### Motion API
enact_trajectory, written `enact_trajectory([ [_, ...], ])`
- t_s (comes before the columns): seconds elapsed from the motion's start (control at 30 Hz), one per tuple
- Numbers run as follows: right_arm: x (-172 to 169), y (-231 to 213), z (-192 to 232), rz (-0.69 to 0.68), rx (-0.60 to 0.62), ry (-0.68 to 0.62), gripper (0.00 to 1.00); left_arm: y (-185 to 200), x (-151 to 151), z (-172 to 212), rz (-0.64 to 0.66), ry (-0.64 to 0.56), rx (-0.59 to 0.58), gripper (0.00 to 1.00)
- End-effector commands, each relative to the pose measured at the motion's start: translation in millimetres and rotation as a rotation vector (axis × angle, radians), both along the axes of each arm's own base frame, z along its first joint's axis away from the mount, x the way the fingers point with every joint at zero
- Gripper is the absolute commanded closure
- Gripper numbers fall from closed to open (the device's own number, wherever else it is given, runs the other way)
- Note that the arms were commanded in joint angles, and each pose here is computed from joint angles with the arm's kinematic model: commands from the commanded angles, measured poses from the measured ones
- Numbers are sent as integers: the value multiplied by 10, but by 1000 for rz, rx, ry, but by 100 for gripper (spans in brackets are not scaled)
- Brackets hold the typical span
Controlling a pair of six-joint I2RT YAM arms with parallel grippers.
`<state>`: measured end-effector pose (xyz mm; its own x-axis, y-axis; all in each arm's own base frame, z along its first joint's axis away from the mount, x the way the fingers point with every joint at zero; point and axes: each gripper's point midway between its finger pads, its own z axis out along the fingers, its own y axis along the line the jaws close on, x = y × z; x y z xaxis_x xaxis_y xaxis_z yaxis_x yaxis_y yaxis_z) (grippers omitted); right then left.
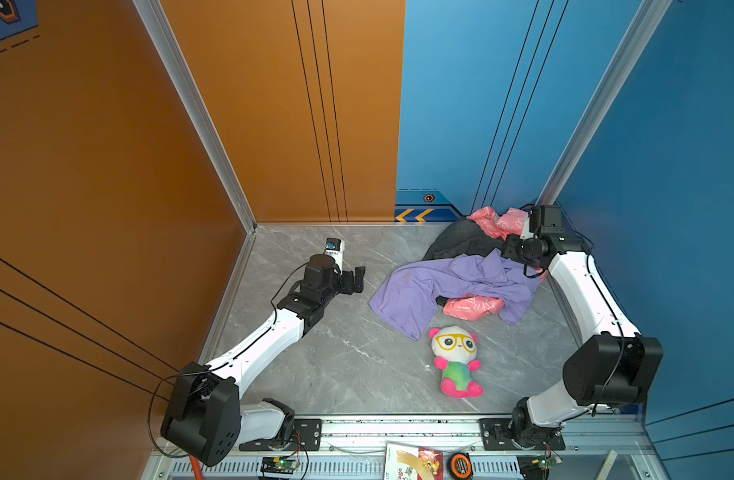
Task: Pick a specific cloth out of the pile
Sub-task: 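Lay the lavender shirt on the table toward the left gripper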
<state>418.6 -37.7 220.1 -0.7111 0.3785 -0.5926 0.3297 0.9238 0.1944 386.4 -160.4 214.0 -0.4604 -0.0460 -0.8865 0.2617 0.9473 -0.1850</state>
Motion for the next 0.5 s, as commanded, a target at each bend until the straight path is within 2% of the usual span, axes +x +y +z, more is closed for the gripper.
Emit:
enact_trajectory([
  [0.0,-60,-10,-133,-92,139,7,44,-63,53,141,-6,-38,-21,2],
  [0.33,7,100,-708,-86,315,98,51,-30,57,130,-3,-41,-19,2],
  [0.47,35,88,-881,-120,331,131,56,15,45,136,7,-45,-18,2],
])
